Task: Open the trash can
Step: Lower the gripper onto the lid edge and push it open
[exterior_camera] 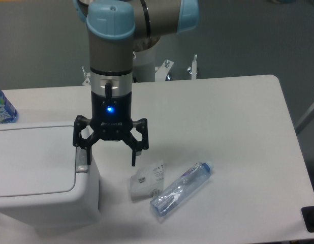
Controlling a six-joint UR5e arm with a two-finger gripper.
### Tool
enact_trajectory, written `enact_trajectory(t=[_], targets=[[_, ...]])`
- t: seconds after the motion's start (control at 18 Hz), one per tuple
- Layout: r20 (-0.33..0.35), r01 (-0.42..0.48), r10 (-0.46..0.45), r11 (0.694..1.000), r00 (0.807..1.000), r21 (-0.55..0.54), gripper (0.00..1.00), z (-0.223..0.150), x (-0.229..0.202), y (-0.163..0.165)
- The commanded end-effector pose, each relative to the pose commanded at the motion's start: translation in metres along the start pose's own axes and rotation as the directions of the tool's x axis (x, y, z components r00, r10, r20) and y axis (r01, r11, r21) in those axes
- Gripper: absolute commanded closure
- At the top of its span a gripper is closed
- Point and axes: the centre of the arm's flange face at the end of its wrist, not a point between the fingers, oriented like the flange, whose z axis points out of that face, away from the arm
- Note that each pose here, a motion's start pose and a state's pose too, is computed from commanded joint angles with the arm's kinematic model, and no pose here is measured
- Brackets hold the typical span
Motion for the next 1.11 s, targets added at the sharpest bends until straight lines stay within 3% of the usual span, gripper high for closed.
enact_trajectory(t=[1.11], targets=[[-0.008, -0.008, 0.008, 1.0, 1.0, -0.011, 0.0, 0.0074, 0.0057, 0.0014]])
